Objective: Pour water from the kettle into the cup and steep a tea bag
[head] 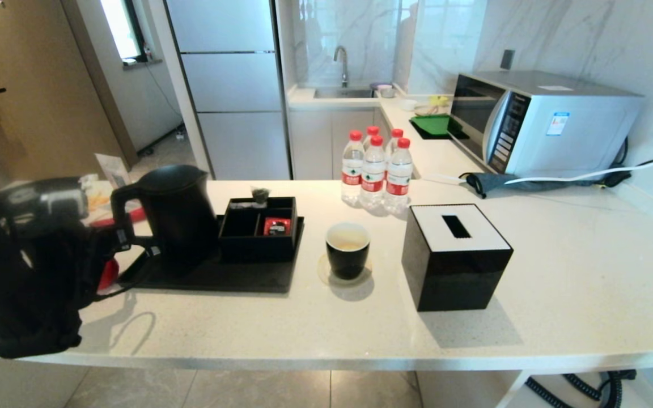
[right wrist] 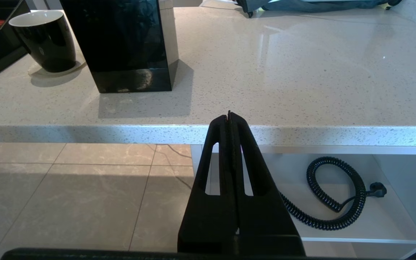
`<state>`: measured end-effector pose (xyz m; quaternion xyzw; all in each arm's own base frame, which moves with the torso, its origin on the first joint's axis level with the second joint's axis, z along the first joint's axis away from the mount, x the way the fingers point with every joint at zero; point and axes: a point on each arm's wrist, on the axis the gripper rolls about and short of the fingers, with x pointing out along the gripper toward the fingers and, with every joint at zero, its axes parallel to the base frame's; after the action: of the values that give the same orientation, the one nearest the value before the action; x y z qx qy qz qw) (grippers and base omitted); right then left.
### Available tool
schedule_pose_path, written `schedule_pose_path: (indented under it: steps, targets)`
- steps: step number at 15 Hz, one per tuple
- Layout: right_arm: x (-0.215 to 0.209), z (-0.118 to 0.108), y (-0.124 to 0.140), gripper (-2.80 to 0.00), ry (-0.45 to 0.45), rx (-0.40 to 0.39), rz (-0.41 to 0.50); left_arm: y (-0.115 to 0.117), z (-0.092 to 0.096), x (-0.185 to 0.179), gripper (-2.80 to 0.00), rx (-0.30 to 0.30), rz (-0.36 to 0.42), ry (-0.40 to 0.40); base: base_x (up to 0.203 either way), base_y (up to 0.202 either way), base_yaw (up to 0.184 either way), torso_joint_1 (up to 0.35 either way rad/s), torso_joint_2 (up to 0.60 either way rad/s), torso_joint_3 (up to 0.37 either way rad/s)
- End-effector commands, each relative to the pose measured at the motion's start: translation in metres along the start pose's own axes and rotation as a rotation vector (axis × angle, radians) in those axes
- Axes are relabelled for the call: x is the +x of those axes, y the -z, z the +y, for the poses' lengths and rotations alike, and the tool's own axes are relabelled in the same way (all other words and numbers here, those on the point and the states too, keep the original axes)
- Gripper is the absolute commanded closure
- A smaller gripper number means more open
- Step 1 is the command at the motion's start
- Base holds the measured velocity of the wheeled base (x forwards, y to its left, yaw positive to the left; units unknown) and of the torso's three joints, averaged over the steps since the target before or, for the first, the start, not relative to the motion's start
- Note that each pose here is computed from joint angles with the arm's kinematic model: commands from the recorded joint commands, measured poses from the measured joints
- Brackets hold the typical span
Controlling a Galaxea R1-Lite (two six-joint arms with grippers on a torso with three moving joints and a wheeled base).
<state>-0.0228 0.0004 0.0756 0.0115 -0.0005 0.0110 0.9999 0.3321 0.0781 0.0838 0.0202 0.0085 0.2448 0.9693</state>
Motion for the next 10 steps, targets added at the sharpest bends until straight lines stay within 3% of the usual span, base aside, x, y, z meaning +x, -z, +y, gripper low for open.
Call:
schedule_pose_path:
  steps: [1,9,10]
  targets:
    - [0.000,0.000,0.000,0.00,-0.001,0.000,0.000,-0.019,0.006,-0.020,-2.80,-0.016,-0.057,-0.004,0.000,0.000,0.000,0.000,0.00,0.000]
    - [0.000,0.000,0.000,0.00,-0.001,0.000,0.000,-0.038,0.023,-0.105,-2.80,-0.008,-0.025,0.034,0.000,0.000,0.000,0.000,0.00,0.000]
    - [0.000,0.000,0.000,0.00,-0.001,0.000,0.000,-0.039,0.022,-0.115,0.00,-0.007,-0.022,0.051,0.000,0.000,0.000,0.000,0.00,0.000]
